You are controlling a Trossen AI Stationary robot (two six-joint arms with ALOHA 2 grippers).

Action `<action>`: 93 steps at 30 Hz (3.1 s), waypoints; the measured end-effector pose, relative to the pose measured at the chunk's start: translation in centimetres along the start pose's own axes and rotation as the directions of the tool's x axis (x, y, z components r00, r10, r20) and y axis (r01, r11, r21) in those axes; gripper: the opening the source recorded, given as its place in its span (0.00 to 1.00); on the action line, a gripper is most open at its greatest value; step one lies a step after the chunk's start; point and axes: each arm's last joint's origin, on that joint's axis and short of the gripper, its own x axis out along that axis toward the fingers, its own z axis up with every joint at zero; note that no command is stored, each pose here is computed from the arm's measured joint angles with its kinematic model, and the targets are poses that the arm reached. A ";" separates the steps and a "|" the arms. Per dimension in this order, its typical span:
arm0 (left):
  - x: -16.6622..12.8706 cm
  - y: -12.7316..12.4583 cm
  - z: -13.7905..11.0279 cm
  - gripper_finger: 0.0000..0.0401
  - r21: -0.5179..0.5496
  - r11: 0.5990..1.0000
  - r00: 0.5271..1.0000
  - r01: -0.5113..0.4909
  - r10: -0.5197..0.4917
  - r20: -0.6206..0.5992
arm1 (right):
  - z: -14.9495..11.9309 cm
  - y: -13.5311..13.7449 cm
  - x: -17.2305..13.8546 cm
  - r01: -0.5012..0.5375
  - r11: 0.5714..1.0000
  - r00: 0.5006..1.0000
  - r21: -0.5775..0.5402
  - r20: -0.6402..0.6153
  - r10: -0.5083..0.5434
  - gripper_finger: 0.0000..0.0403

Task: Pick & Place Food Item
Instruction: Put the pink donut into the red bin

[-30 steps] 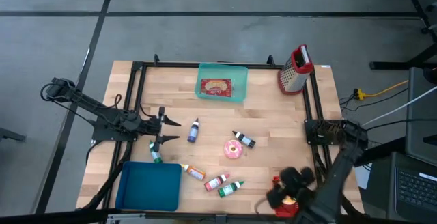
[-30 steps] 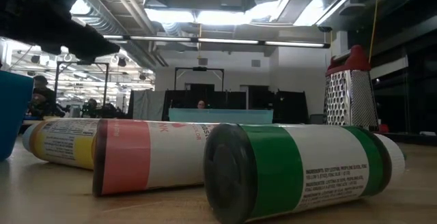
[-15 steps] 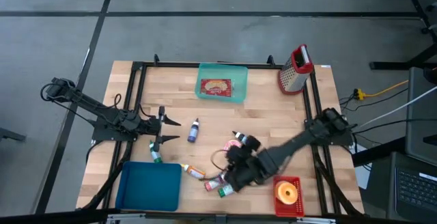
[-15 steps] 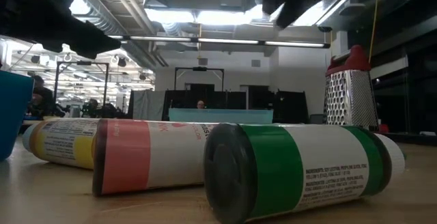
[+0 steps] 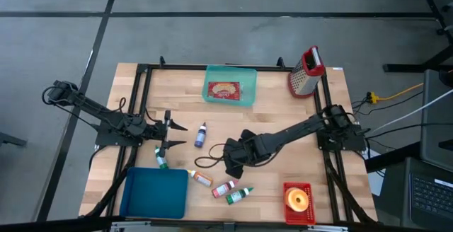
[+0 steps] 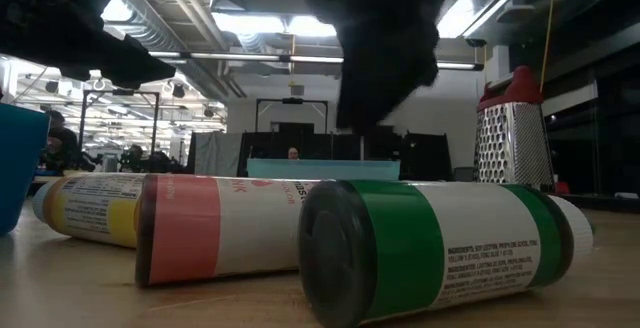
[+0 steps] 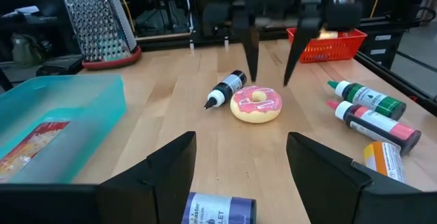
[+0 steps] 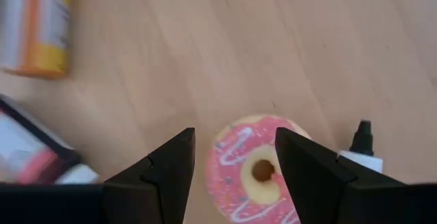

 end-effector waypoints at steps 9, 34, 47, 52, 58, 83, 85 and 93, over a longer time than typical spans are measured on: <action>0.0 0.0 0.0 0.56 -0.004 1.000 1.000 0.000 0.000 0.000 | -0.4 -1.0 1.7 -0.033 0.999 0.999 0.017 -0.029 0.033 0.51; 0.0 0.0 0.0 0.56 -0.011 1.000 1.000 0.006 -0.006 -0.001 | -2.5 -2.0 4.8 -0.094 0.991 0.995 0.099 -0.034 0.097 0.31; 0.0 0.0 0.0 0.56 -0.011 1.000 1.000 0.008 -0.008 -0.001 | -2.3 -2.0 4.2 -0.099 0.991 0.995 0.090 -0.014 0.101 0.05; 0.0 0.0 0.0 0.56 -0.011 1.000 1.000 0.007 -0.007 -0.001 | -0.2 -1.3 1.6 -0.154 0.986 0.986 0.059 0.067 0.150 0.03; 0.0 0.0 0.0 0.56 -0.010 1.000 1.000 0.007 -0.007 -0.003 | 1.7 0.4 -2.7 -0.151 0.988 0.984 0.021 0.097 0.148 0.03; 0.0 0.0 -0.1 0.56 -0.009 1.000 1.000 0.001 -0.001 -0.006 | -13.4 7.4 -16.5 0.228 0.704 0.974 0.673 -0.158 -0.165 0.02; 0.0 0.0 -0.1 0.56 -0.010 1.000 1.000 0.001 -0.001 -0.006 | -13.9 7.6 -16.6 0.237 0.665 0.971 0.708 -0.172 -0.163 0.02; 0.0 0.0 -0.1 0.56 -0.011 1.000 1.000 0.000 0.000 -0.007 | -15.3 8.7 -15.3 0.327 0.613 0.944 0.719 -0.279 -0.177 0.02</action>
